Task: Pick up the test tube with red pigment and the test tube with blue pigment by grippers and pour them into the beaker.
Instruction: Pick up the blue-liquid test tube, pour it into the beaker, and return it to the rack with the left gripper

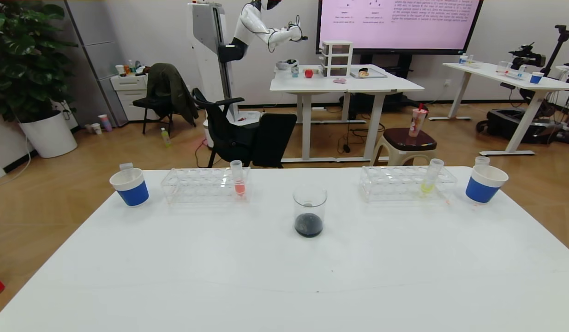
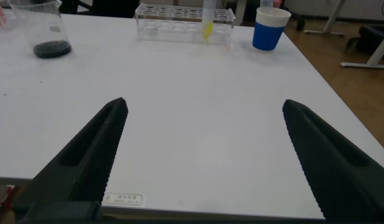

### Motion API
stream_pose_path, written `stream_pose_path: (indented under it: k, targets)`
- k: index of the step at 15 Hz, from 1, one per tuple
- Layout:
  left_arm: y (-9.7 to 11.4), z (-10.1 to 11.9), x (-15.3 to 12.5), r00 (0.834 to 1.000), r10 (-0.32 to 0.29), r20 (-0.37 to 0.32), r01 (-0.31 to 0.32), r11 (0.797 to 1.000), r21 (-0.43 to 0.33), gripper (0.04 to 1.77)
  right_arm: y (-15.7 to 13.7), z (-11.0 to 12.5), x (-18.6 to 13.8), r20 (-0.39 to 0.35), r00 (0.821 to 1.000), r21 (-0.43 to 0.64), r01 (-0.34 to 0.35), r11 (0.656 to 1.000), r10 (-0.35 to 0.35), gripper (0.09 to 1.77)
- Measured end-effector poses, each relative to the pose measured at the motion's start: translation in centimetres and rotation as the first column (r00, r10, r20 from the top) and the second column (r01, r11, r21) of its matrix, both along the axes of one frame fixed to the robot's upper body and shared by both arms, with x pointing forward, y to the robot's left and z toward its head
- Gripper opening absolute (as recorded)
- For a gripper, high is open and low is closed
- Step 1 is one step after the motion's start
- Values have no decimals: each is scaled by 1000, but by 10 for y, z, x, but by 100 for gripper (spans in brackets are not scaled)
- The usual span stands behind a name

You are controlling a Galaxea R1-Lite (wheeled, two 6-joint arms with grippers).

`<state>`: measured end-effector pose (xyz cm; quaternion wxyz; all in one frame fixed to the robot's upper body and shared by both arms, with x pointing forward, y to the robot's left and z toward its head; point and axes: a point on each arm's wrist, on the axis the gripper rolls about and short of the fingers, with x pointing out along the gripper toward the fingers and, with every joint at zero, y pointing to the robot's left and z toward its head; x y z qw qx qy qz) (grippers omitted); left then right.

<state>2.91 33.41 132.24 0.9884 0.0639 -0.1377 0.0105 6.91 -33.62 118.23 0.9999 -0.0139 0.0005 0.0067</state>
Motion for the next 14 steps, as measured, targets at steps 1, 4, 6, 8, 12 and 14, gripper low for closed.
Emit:
stream_pose_path:
  k: [1,4,6,8,12,14]
  targets:
    - [-1,-13,-4,1000,-28,14,28,1000,11,175,0,0,0,0,1000,0,0,1000,0,174]
    - [-2,-45,2,996,-63,65,62,998,22,175,0,0,0,0,1000,0,0,1000,0,174]
    - [-2,-76,18,998,-66,8,66,998,16,175,0,0,0,0,1000,0,0,1000,0,174]
    - [-2,-113,33,989,-63,-132,64,998,3,175,0,0,0,0,1000,0,0,1000,0,174]
    - [-1,-139,39,961,-58,-269,47,998,-44,175,0,0,0,0,1000,0,0,1000,0,174]
    - [-1,-140,40,960,-53,-274,42,998,-44,175,0,0,0,0,1000,0,0,1000,0,174]
